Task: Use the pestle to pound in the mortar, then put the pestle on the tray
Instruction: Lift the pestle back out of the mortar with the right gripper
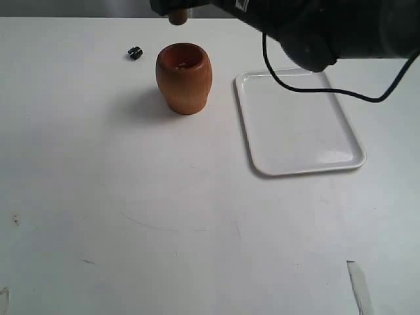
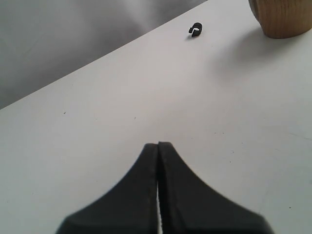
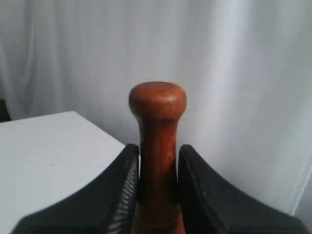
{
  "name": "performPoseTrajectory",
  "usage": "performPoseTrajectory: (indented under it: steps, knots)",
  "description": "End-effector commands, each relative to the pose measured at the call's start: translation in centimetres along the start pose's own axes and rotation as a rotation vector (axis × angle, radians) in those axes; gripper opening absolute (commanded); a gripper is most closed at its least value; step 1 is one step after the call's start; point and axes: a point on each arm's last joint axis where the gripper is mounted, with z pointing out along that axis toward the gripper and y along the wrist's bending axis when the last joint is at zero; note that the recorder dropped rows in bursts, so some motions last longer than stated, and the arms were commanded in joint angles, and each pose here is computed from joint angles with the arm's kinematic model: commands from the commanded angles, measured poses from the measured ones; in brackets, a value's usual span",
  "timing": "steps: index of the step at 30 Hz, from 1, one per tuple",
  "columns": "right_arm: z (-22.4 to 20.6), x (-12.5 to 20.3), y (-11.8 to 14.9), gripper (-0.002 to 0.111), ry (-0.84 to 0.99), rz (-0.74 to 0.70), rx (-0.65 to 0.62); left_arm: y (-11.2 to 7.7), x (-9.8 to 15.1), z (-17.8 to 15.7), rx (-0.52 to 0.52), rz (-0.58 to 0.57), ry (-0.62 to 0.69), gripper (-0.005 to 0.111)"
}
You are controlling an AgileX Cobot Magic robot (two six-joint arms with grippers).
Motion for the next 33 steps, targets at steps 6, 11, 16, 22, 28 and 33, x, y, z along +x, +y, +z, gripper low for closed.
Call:
performPoseTrajectory:
  steps: [6, 11, 16, 22, 28, 33]
  knots:
    - [1.7, 11.7, 0.4, 0.0, 0.266, 0.045, 0.004, -0.1, 0.0, 0.0, 0.008, -0.012, -0.007, 0.0]
    - [1.7, 10.1, 0.3, 0.0, 0.21, 0.035, 0.001, -0.1, 0.0, 0.0, 0.008, -0.012, -0.007, 0.0]
    - [0.3, 1.3, 0.0, 0.0, 0.028, -0.057, 0.004, -0.1, 0.0, 0.0, 0.008, -0.012, -0.007, 0.0]
    - [-5.0, -6.5, -0.2, 0.0, -0.004, -0.18, 0.075, -0.1, 0.0, 0.0, 0.008, -0.012, -0.007, 0.0]
    - [-10.0, -6.2, -0.6, 0.0, 0.258, -0.087, 0.165, -0.1, 0.0, 0.0, 0.008, -0.012, -0.007, 0.0]
    - [-12.1, -3.8, -1.5, 0.0, 0.593, 0.019, 0.21, -0.1, 0.0, 0.0, 0.008, -0.012, -0.007, 0.0]
